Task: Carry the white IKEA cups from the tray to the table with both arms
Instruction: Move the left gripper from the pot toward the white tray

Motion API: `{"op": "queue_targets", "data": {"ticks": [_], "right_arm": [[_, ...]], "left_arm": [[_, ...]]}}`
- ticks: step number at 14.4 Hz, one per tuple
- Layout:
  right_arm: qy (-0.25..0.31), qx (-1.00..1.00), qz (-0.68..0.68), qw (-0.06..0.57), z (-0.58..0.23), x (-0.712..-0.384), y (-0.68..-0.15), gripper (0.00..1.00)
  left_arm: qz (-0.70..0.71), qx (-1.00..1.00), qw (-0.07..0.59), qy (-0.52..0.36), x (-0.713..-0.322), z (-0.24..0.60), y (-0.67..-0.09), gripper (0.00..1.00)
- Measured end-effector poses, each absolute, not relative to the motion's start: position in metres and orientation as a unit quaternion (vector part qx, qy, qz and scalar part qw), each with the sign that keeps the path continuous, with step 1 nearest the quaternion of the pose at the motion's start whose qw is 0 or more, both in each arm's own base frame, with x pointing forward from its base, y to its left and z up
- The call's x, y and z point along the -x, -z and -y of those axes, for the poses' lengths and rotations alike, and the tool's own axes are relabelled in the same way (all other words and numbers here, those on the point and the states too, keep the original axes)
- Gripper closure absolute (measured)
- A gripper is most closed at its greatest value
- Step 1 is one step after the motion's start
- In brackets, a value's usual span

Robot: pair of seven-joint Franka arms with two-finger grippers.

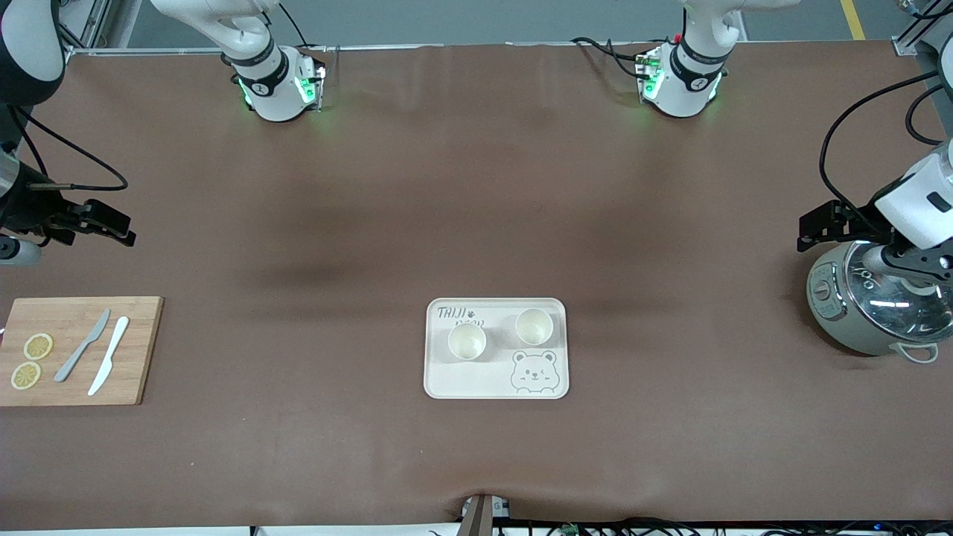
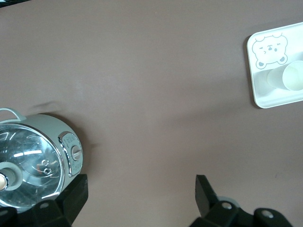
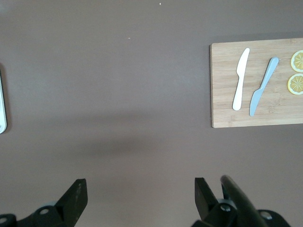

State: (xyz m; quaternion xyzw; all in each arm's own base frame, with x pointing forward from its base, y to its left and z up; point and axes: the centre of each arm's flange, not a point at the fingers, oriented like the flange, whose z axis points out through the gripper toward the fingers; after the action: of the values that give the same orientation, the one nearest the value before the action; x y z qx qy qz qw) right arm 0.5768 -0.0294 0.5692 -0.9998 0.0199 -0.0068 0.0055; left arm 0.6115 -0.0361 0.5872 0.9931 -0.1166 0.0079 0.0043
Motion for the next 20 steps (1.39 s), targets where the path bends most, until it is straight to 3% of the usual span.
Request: {"op": "queue_targets", "data": {"ticks": [7, 16, 20], "right_arm": [[-0.002, 1.0, -0.02, 0.006, 0.03, -0.575, -0.567, 0.0], [-0.003, 1.0, -0.026, 0.006, 0.036, -0.576, -0.565, 0.0], [-0.001, 1.0, -0.024, 0.007, 0.033, -0.585, -0.553, 0.0]], "left_arm": [[0.115, -0.992, 0.036, -0.026, -0.62, 0.046, -0.577, 0.0], [0.077, -0.997, 0.011, 0.016, -0.649, 0.224, -0.418, 0.0], [0.044, -0.999, 0.01, 0.001, -0.66, 0.261, -0.38, 0.0]]}}
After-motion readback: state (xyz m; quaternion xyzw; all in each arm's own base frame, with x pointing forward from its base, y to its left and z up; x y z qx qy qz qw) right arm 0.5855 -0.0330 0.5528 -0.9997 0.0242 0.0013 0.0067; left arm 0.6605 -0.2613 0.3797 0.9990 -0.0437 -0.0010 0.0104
